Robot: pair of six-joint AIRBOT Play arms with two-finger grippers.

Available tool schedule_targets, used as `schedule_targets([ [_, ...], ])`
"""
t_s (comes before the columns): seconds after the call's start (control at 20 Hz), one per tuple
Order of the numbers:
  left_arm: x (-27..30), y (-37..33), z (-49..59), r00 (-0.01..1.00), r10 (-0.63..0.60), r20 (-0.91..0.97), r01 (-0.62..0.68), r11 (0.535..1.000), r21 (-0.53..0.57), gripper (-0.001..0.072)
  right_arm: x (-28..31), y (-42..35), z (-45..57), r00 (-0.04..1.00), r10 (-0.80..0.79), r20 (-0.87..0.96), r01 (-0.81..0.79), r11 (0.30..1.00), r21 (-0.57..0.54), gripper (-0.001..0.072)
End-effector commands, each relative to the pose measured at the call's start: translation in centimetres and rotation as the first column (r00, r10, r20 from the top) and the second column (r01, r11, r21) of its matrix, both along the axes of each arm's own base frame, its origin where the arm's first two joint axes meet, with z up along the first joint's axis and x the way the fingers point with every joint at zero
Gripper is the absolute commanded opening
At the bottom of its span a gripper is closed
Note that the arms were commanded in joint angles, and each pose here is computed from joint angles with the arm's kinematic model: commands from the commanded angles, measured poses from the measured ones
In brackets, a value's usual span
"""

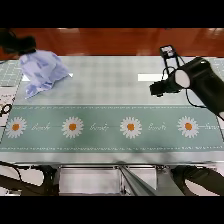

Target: Fold the shirts.

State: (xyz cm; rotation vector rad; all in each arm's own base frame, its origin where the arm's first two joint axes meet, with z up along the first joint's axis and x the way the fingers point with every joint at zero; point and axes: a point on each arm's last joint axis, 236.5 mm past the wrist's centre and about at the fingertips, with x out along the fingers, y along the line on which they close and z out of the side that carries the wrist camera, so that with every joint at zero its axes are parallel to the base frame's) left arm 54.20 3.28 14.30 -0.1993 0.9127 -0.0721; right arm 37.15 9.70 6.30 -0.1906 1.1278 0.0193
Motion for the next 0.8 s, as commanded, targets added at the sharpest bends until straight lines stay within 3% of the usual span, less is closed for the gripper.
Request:
schedule_targets([
  [0.0,-2.2,-4.1,12.9,0.960,-0.037,0.277,0.067,0.993,-0.099,0.0017,-1.7,-0.9,4.4,0.997,-0.012,0.082,0.009,0.999,0.031,0.0416],
  [0.25,-9.8,-9.0,24.0,0.866,-0.107,0.489,0.168,0.982,-0.082,0.0017,-4.4,-2.1,10.1,0.976,-0.028,0.214,0.007,0.995,0.097,0.0416],
  [0.45,-15.8,-13.9,31.3,0.734,-0.173,0.657,0.280,0.958,-0.061,0.0017,-6.3,-2.7,13.2,0.954,-0.045,0.295,0.002,0.989,0.145,0.0416],
  [0.6,-20.3,-19.2,33.1,0.675,-0.268,0.687,0.424,0.904,-0.064,0.0017,-7.4,-3.1,14.4,0.947,-0.051,0.318,-0.001,0.987,0.163,0.0416],
  [0.75,-23.4,-25.8,33.0,0.606,-0.367,0.706,0.586,0.806,-0.084,0.0017,-7.8,-3.3,14.6,0.945,-0.054,0.321,0.000,0.986,0.165,0.0415],
])
